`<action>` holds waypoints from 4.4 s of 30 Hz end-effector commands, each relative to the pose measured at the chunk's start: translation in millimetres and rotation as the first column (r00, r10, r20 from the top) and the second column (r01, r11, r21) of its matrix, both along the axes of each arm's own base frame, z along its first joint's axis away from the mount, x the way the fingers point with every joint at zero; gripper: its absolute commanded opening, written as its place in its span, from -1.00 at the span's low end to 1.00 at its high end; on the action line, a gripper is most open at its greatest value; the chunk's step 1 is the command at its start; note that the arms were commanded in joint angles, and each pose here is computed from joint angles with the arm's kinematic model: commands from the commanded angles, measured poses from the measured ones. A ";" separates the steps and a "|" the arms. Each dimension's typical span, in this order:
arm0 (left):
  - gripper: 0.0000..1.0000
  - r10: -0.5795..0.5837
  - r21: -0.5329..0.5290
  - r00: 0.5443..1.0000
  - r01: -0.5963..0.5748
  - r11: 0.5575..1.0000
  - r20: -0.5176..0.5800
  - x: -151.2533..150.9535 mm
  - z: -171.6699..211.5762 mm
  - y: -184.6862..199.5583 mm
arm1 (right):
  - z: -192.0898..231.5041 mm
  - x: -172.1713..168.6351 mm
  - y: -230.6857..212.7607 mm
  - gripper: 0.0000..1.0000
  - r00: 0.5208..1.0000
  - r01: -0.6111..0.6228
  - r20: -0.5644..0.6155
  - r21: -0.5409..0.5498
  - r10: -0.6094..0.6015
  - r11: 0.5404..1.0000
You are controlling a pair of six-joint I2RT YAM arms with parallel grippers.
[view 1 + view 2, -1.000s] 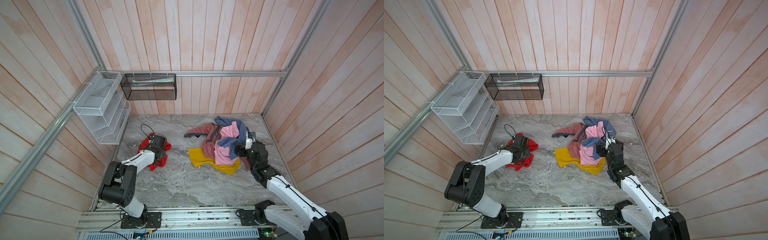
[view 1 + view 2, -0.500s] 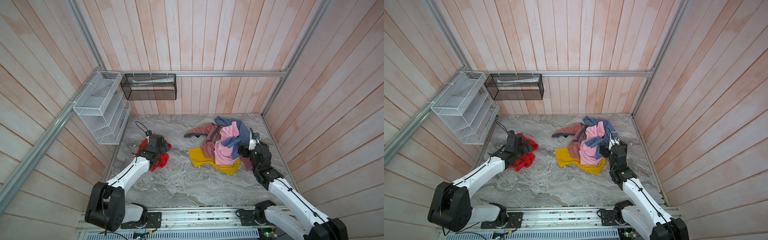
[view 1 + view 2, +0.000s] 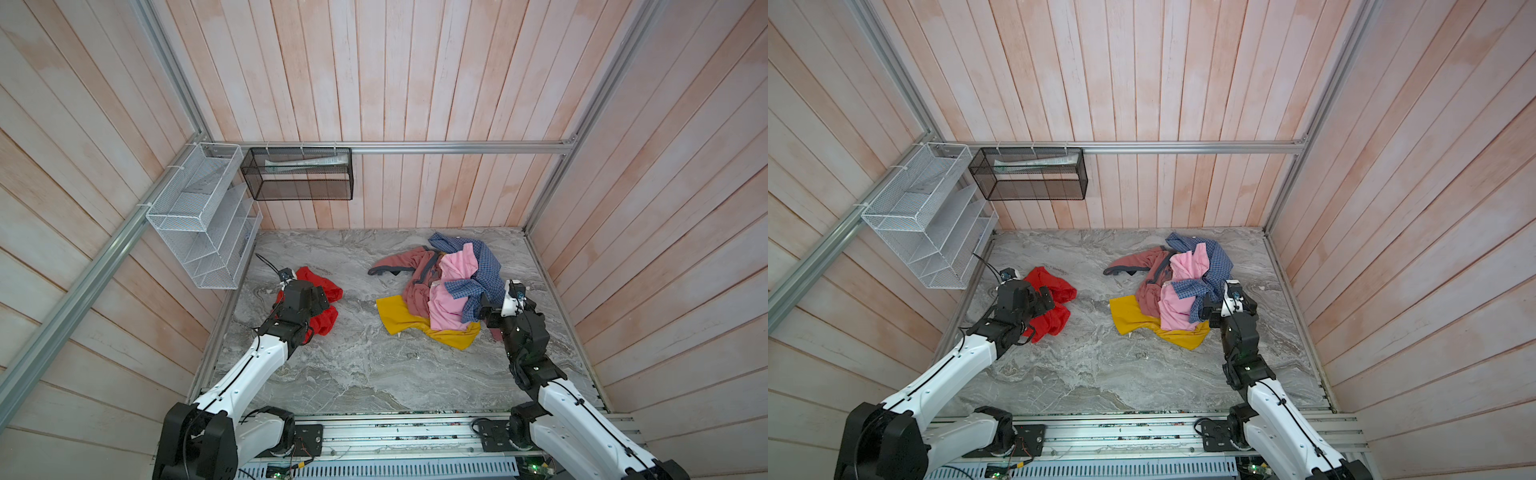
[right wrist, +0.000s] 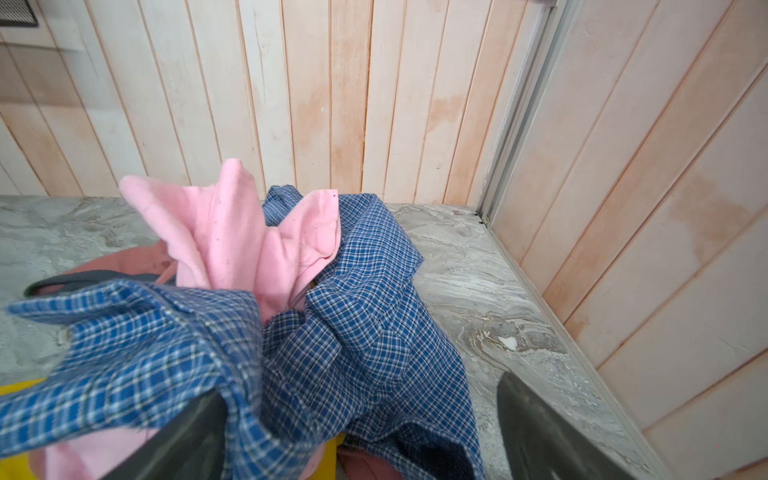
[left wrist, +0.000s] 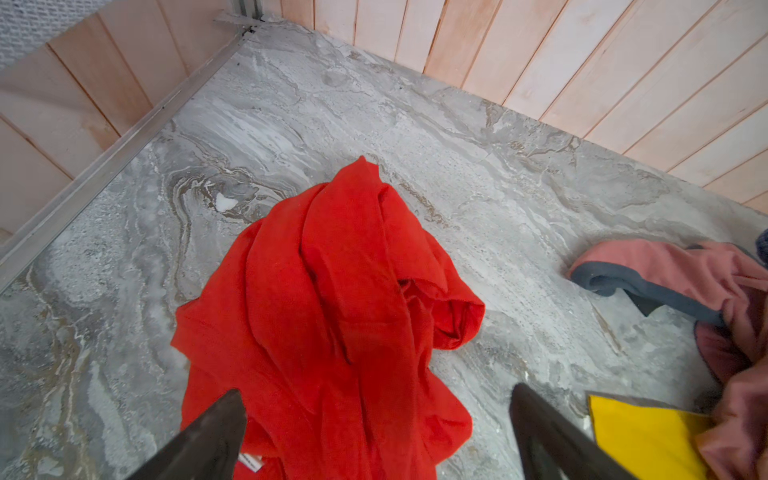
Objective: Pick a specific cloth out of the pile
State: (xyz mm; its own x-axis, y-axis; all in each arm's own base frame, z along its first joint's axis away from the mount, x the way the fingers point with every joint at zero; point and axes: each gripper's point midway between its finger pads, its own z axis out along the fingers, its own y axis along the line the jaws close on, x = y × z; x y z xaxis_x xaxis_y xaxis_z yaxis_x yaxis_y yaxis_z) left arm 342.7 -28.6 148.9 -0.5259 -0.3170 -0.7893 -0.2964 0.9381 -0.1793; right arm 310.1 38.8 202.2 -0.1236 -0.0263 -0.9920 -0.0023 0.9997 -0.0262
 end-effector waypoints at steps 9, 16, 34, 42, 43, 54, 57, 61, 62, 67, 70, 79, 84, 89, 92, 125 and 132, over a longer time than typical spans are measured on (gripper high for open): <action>0.96 0.011 -0.045 0.998 -0.014 0.999 -0.065 -15.1 -31.3 -0.3 | 23.3 -14.9 12.8 0.96 0.983 -0.106 0.157 0.096 0.090 0.990; 0.77 0.024 -0.046 0.970 -0.036 0.998 -0.242 -6.9 -81.2 -6.4 | 25.4 -13.1 8.9 0.96 0.987 -0.080 0.144 0.091 0.066 0.993; 0.18 -0.080 -0.024 0.932 0.077 0.997 -0.354 141.1 -128.3 -21.7 | 36.7 -21.0 54.5 0.96 0.935 -0.342 0.130 0.068 0.331 0.937; 0.43 -0.105 -0.037 0.943 0.098 0.995 -0.317 175.6 -116.4 -20.4 | 42.0 -21.5 61.8 0.96 0.924 -0.377 0.090 0.045 0.372 0.925; 0.49 -0.108 -0.041 0.941 0.100 0.994 -0.319 175.0 -115.5 -21.2 | 43.0 -21.4 58.5 0.95 0.930 -0.360 0.097 0.042 0.355 0.932; 1.00 -0.120 -0.020 0.970 0.119 0.993 -0.209 132.3 -65.3 -15.8 | 30.1 -23.1 59.9 0.96 0.922 -0.374 0.107 -0.006 0.372 0.928; 1.00 -0.125 -0.001 0.970 0.127 0.992 -0.208 127.0 -53.5 -13.6 | 23.4 -22.4 79.7 0.96 0.883 -0.468 0.021 -0.049 0.469 0.882; 1.00 -0.128 0.006 0.969 0.133 0.991 -0.209 119.9 -45.6 -12.3 | 9.0 -21.4 105.8 0.96 0.840 -0.538 -0.139 -0.101 0.524 0.837; 1.00 -0.128 0.005 0.970 0.132 0.991 -0.206 118.6 -43.6 -12.1 | 2.8 -21.0 112.0 0.96 0.828 -0.554 -0.188 -0.121 0.529 0.824; 1.00 -0.133 0.012 0.973 0.138 0.990 -0.189 109.5 -30.2 -12.6 | -32.1 -8.0 135.2 0.89 0.754 -0.588 -0.502 -0.229 0.423 0.776; 1.00 -0.133 0.027 0.978 0.139 0.990 -0.164 99.7 -18.6 -11.5 | -31.5 2.9 140.0 0.84 0.727 -0.585 -0.572 -0.226 0.380 0.779; 1.00 -0.136 0.086 0.990 0.139 0.987 -0.045 60.7 11.4 -8.3 | 17.7 24.8 121.4 0.87 0.898 -0.396 -0.324 -0.304 0.297 0.866; 1.00 -0.106 0.123 0.993 0.100 0.987 0.044 38.3 15.9 4.9 | 27.0 13.4 90.2 0.89 0.944 -0.316 -0.167 -0.215 0.284 0.924; 1.00 -0.063 0.172 0.989 0.039 0.984 0.137 21.0 19.2 23.4 | 3.7 10.5 29.5 0.89 0.991 -0.126 -0.049 -0.096 0.122 0.987; 1.00 -0.050 0.192 0.978 0.011 0.981 0.202 14.4 20.0 31.5 | -6.2 7.9 -7.2 0.89 0.999 -0.007 0.046 -0.044 0.009 0.999; 1.00 -0.149 0.289 0.889 0.019 0.957 0.434 41.4 -17.3 51.0 | -77.0 64.8 -68.8 0.96 0.992 0.129 -0.017 0.067 -0.128 0.989; 1.00 -0.149 0.294 0.892 0.019 0.956 0.427 40.6 -18.4 50.6 | -76.7 65.1 -68.6 0.96 0.992 0.129 -0.017 0.068 -0.128 0.989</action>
State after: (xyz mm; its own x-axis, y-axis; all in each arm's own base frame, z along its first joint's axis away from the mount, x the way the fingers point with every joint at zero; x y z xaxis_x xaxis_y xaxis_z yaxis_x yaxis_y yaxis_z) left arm 381.7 23.2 126.8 -0.1270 -0.0396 -0.9911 -0.1770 0.9841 -0.0166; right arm 373.4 -30.3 120.9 -0.1433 0.0594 -0.9879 0.1253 0.9913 0.0414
